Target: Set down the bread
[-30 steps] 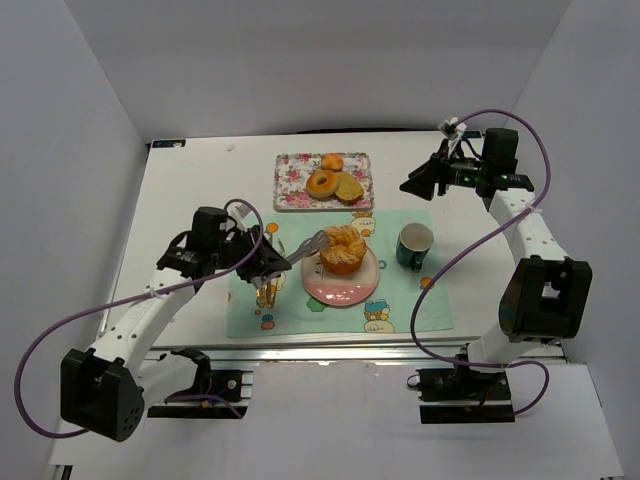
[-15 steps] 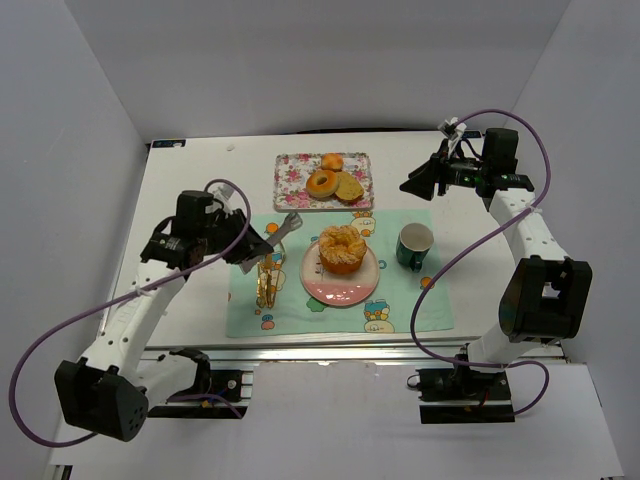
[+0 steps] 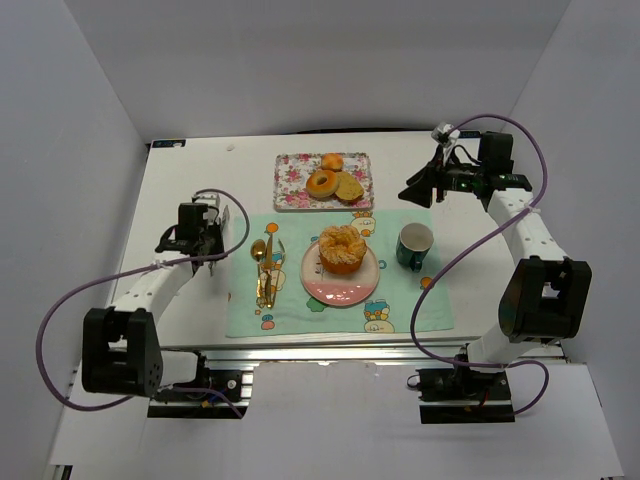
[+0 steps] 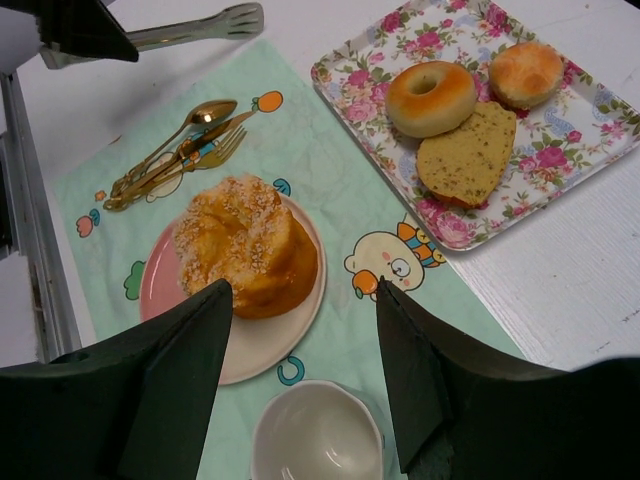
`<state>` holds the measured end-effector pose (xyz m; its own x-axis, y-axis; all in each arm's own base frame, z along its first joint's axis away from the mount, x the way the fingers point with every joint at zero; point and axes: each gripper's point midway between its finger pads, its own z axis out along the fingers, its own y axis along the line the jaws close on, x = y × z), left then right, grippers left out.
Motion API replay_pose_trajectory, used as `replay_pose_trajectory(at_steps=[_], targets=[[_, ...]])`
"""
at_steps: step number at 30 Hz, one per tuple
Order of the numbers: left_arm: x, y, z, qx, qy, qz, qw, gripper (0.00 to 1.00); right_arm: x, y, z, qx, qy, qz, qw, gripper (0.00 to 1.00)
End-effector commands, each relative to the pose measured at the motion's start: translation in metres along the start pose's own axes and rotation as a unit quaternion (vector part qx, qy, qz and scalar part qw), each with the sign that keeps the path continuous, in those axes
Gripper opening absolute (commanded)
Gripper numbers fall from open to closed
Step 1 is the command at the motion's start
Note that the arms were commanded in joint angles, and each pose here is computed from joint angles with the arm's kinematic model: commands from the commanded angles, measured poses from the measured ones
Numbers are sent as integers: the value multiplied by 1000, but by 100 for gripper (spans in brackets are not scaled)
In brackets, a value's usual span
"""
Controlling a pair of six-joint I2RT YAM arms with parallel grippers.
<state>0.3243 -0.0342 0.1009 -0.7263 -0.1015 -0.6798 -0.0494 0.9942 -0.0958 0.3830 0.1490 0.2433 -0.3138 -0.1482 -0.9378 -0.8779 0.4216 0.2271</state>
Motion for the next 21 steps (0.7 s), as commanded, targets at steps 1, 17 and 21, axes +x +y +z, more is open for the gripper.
replay_pose_trajectory(at_steps=[1, 17, 21], targets=[[-36, 22, 16, -26, -100, 119, 988, 0, -20, 11, -8, -2, -6, -51, 999, 65], [-1, 64, 71, 13, -31, 25, 999, 32, -13, 18, -12, 4, -3, -57, 998, 65], [-8, 74, 65, -5, -38, 5, 999, 80, -9, 16, -12, 6, 6, -59, 998, 65]])
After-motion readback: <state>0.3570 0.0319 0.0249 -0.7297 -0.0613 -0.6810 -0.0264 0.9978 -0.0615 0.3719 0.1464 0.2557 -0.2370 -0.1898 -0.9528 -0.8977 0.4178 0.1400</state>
